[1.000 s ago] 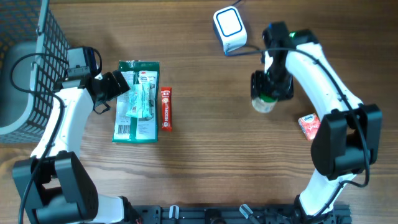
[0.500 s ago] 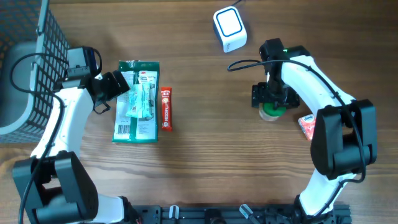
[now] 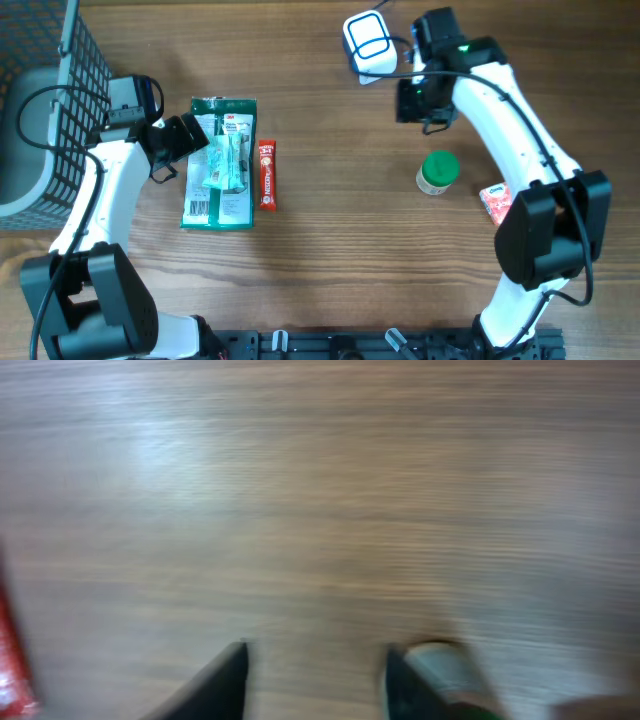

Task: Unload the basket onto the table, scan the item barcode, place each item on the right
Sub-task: 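Carry the jar right, set it down beside the Kleenex pack, release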

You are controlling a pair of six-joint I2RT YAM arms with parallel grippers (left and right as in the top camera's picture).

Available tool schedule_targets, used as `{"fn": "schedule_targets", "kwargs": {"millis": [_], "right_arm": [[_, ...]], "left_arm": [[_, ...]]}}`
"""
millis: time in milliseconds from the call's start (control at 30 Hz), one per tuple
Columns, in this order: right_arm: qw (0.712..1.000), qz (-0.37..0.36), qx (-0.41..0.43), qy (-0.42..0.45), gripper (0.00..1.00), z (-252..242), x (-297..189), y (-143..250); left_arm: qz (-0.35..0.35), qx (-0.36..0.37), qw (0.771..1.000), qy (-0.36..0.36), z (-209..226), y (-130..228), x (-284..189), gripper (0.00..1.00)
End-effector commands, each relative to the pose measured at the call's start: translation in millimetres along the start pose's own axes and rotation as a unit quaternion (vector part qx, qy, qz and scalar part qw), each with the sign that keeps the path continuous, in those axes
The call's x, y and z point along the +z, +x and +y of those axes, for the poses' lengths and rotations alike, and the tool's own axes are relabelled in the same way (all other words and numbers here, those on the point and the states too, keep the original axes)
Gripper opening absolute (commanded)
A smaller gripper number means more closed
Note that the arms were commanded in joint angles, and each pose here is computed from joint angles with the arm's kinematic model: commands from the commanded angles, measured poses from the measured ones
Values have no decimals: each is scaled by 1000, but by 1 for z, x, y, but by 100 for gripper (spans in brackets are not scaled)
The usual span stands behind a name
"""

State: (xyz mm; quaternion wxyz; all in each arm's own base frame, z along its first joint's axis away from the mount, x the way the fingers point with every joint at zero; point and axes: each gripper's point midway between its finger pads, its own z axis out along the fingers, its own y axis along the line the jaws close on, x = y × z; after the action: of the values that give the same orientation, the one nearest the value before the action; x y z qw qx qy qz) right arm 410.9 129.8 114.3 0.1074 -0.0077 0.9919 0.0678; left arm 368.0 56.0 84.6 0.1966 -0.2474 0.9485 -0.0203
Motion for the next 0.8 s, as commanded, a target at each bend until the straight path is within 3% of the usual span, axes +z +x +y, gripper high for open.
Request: {"fn": "schedule_targets", "kwargs": {"millis": [0, 200, 400, 767], "right_arm": [[999, 27, -4, -24, 4, 36, 12, 23], [995, 35, 29, 86, 5, 23, 46, 61], [971, 15, 74, 227, 4, -47, 61, 79], [937, 114, 157, 290, 4, -135, 43, 117]], "left_arm": [[-14, -4, 1000, 8, -3, -7, -8, 100], [-14, -4, 1000, 8, -3, -7, -8, 100], [-14, -4, 1000, 8, -3, -7, -8, 100], [-14, -4, 1000, 9, -3, -7, -8, 100]]}}
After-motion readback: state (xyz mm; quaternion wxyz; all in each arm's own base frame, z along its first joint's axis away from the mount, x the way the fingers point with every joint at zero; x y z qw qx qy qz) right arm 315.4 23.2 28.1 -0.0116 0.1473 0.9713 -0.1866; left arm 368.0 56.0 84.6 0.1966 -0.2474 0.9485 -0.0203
